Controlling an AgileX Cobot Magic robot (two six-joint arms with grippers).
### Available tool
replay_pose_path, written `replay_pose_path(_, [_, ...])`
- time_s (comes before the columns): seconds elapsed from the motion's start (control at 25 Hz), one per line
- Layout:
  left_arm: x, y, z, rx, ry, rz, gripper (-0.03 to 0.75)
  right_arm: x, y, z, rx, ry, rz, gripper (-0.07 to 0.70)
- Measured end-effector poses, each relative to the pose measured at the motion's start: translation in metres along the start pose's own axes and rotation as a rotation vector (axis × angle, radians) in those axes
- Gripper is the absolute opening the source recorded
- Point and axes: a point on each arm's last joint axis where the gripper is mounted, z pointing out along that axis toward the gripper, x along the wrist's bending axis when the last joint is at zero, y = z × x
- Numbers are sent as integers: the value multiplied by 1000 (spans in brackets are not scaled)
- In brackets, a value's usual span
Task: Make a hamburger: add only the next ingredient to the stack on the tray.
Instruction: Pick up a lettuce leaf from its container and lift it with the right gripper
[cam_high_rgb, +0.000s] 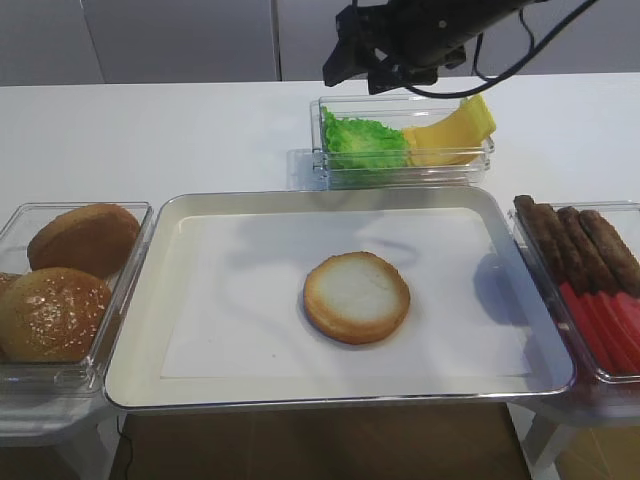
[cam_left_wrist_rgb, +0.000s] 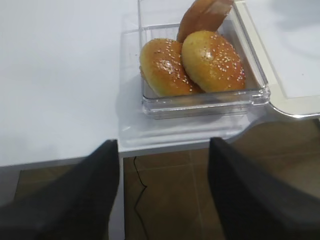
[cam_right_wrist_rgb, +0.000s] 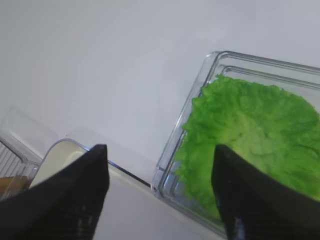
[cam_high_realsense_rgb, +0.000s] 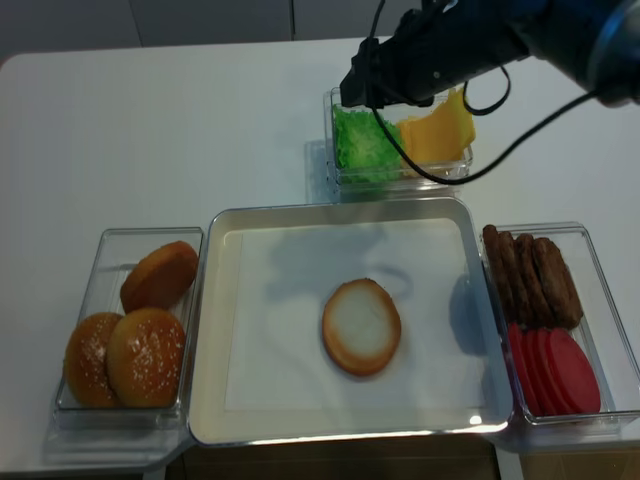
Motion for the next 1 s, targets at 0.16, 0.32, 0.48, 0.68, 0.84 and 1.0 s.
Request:
replay_pose_path(0.16, [0,0,0,0,0,0,419,-9,4,25,22,32,24,497])
replay_pose_path(0.32, [0,0,0,0,0,0,419,-17,3,44,42,43,42,473])
replay_pose_path(0.48, [0,0,0,0,0,0,419,-24,-2,55,59,40,54,461])
replay_pose_path(0.68, [0,0,0,0,0,0,419,-28,-4,60,63,36,55,402])
replay_pose_path(0.84, [0,0,0,0,0,0,419,-30,-3,62,46,22,47,333])
replay_pose_path(1.0, [0,0,0,0,0,0,419,-32,-3,64,38,14,44,277])
